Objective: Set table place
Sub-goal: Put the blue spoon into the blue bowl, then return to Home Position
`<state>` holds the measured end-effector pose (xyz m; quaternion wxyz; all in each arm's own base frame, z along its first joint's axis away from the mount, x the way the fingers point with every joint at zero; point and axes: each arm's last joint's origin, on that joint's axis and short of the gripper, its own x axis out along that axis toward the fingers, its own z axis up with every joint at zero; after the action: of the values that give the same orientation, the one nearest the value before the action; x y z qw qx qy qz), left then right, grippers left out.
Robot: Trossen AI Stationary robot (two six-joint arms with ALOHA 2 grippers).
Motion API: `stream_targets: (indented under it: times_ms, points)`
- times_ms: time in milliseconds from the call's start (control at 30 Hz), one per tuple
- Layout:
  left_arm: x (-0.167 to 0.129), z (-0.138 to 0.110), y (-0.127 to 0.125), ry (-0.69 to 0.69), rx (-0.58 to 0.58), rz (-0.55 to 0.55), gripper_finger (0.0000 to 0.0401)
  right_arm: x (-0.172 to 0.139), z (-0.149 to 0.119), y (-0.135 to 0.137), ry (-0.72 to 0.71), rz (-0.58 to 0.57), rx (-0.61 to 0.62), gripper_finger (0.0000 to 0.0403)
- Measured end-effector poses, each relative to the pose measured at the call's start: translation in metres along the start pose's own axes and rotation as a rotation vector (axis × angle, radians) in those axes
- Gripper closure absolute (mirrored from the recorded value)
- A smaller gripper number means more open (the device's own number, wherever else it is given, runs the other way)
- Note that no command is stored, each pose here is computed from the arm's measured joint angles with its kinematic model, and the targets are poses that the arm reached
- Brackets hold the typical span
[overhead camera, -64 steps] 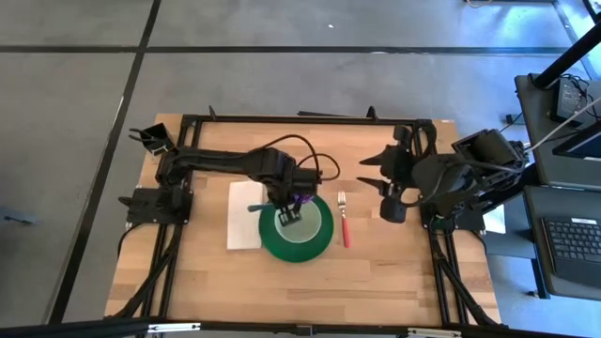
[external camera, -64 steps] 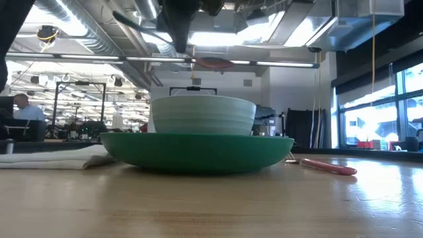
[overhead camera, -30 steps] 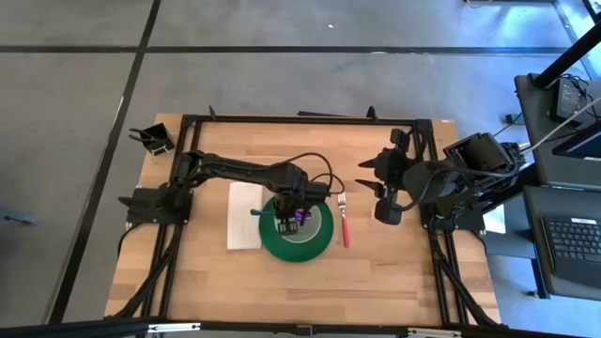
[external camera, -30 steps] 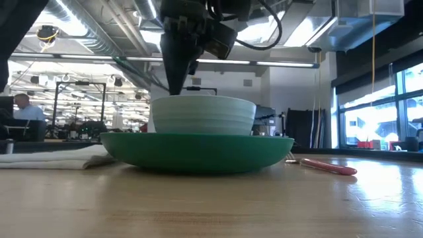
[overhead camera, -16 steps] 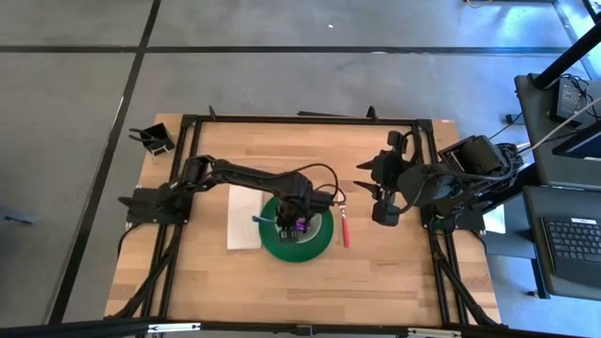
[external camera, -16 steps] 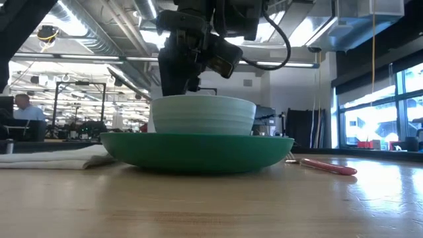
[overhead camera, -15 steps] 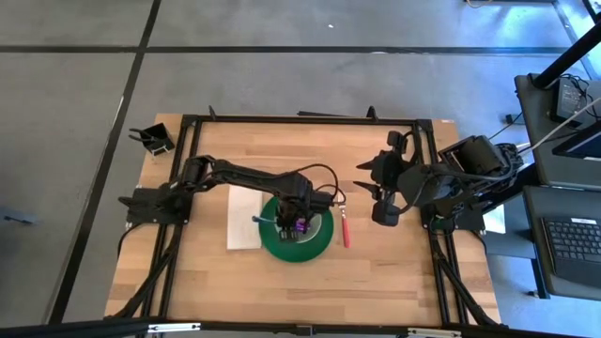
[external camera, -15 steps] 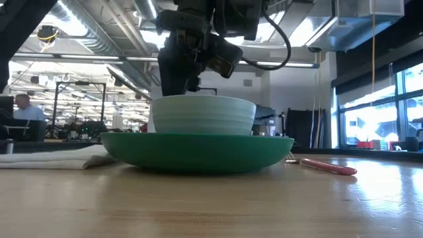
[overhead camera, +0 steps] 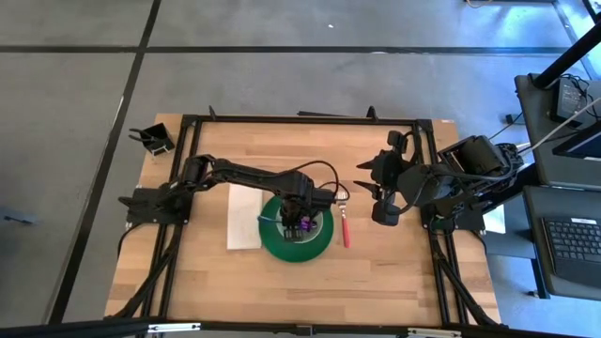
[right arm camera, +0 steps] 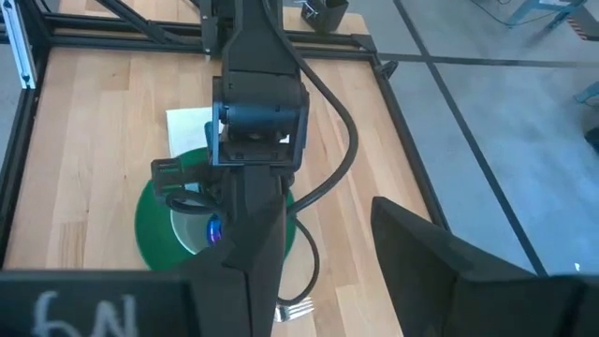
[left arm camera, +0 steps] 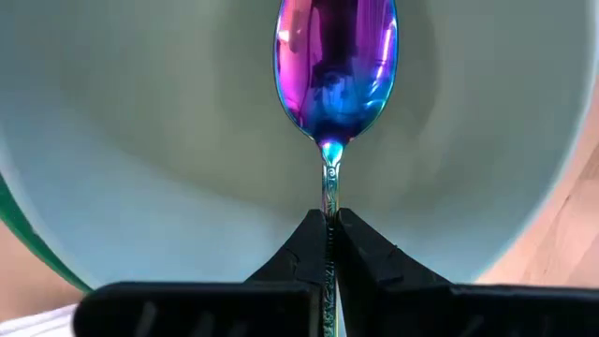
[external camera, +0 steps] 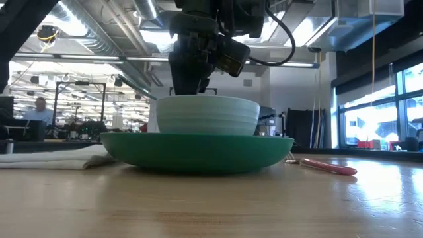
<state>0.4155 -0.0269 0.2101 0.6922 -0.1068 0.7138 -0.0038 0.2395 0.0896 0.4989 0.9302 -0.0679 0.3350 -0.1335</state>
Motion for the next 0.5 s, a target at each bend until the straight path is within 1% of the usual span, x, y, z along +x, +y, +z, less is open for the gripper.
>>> stream_targets:
  times_ms: [167, 500]
  points:
    - [-0.0006, 0.0012, 0.0042, -0.007, -0.009, 0.011, 0.0389, 0.0, 0.0, 0.0, 0.0, -0.001, 0.002, 0.0241]
    - [-0.0011, 0.0031, 0.0067, -0.023, -0.017, 0.013, 0.0336, 0.0, 0.0, 0.0, 0.0, -0.001, 0.004, 0.0241]
